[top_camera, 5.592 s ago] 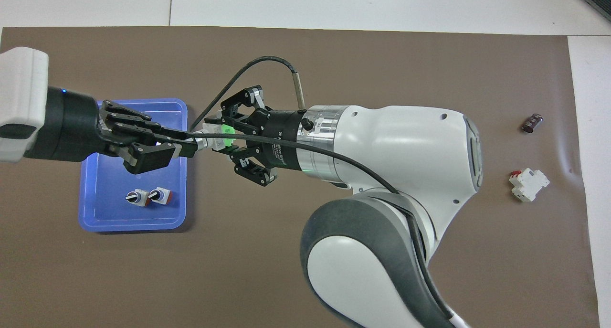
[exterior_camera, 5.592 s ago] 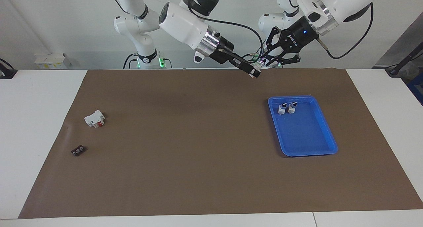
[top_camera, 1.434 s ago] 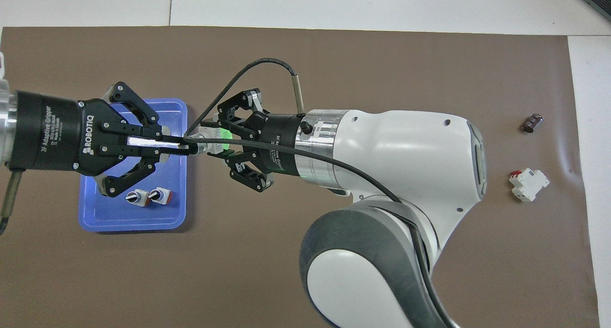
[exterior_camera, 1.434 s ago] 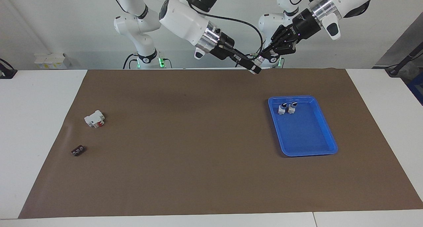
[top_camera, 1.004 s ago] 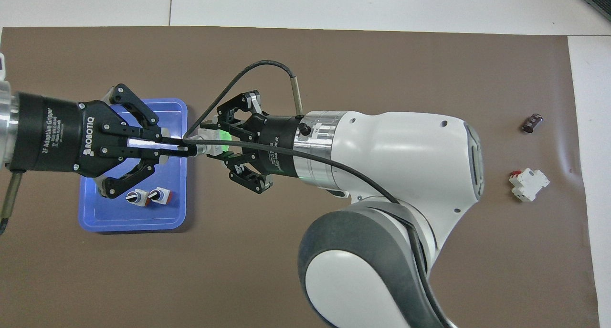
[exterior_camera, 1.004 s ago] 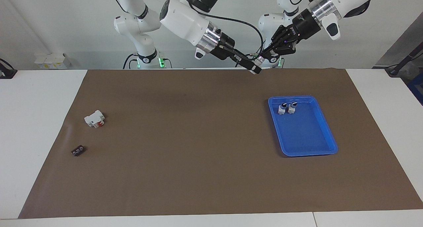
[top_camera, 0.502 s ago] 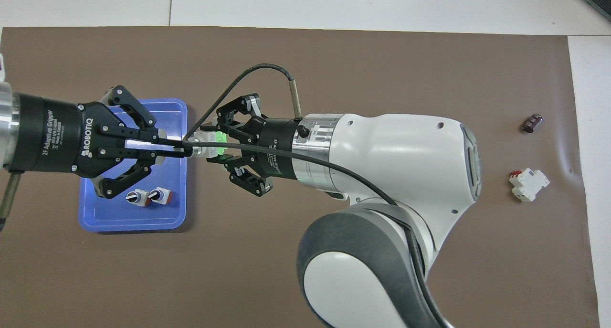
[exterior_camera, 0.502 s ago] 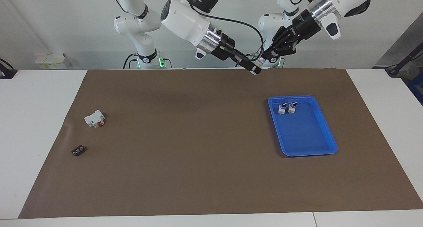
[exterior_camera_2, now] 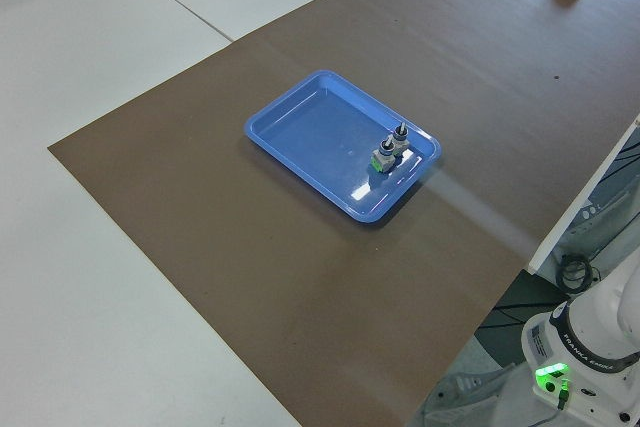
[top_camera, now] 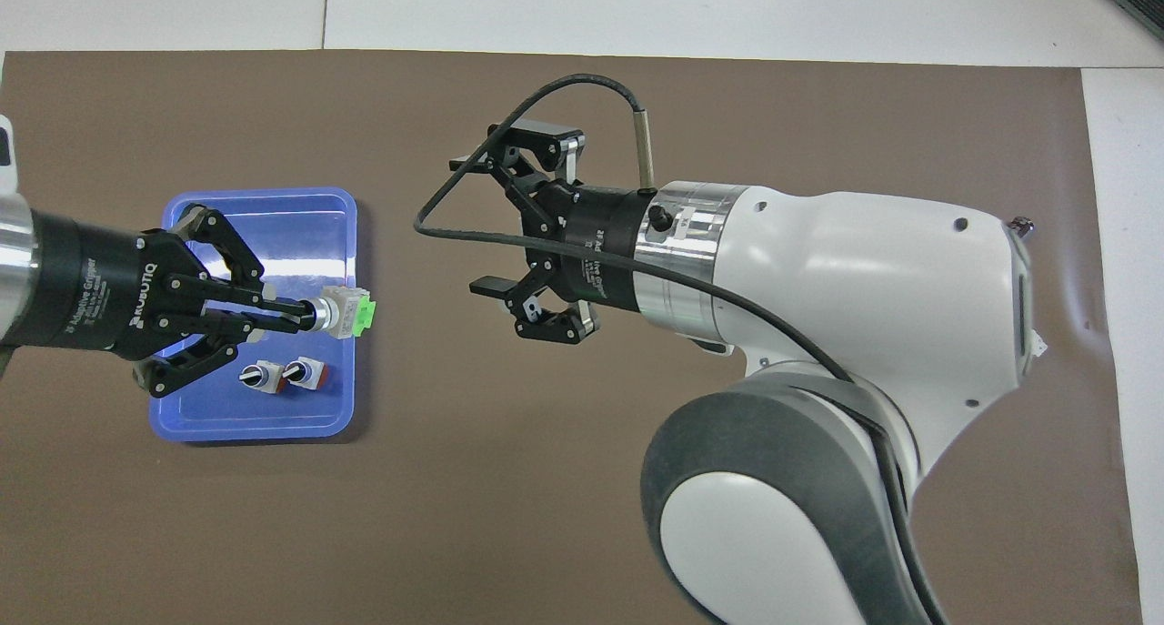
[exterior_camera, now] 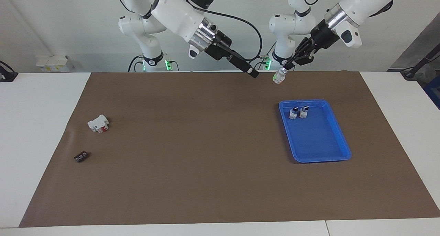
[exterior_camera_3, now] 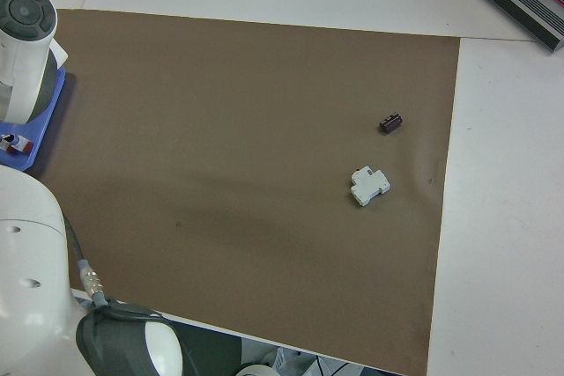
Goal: Turn and place switch with both arms
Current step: 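Pull the switch away with the left gripper while the right gripper withdraws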
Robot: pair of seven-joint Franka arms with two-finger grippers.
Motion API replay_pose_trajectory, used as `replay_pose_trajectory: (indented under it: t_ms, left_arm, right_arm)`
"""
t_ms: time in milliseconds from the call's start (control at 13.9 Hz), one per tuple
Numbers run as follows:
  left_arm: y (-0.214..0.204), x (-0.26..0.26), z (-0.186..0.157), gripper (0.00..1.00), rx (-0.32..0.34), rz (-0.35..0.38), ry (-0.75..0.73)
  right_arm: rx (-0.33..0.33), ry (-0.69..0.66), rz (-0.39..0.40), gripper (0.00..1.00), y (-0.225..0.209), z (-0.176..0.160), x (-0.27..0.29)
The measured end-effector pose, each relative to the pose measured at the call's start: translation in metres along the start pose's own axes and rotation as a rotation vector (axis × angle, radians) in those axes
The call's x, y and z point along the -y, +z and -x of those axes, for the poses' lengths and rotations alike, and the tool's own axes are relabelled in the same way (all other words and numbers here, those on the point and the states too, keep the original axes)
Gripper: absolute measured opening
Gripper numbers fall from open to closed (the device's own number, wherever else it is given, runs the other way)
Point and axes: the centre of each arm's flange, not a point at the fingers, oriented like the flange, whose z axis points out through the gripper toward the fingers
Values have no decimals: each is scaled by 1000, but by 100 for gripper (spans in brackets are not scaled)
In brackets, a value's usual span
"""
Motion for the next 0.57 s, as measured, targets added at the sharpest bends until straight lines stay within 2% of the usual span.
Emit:
replay_pose_trajectory:
  t_ms: [143, 287, 430, 574]
  left_arm:
    - [6, 12, -9, 10, -33, -34, 206]
    - [9, 27, -29, 10, -50, -64, 390]
    - [10, 44, -61, 10, -47, -80, 553]
    - [16, 57, -89, 10, -73, -137, 679]
  right_arm:
    - [-99, -106, 5, 100, -14, -26, 9]
    - [-196, -231, 70, 100, -28, -56, 13]
    - [-304, -381, 221, 100, -43, -92, 9]
    - [-409, -530, 401, 100, -62, -122, 2]
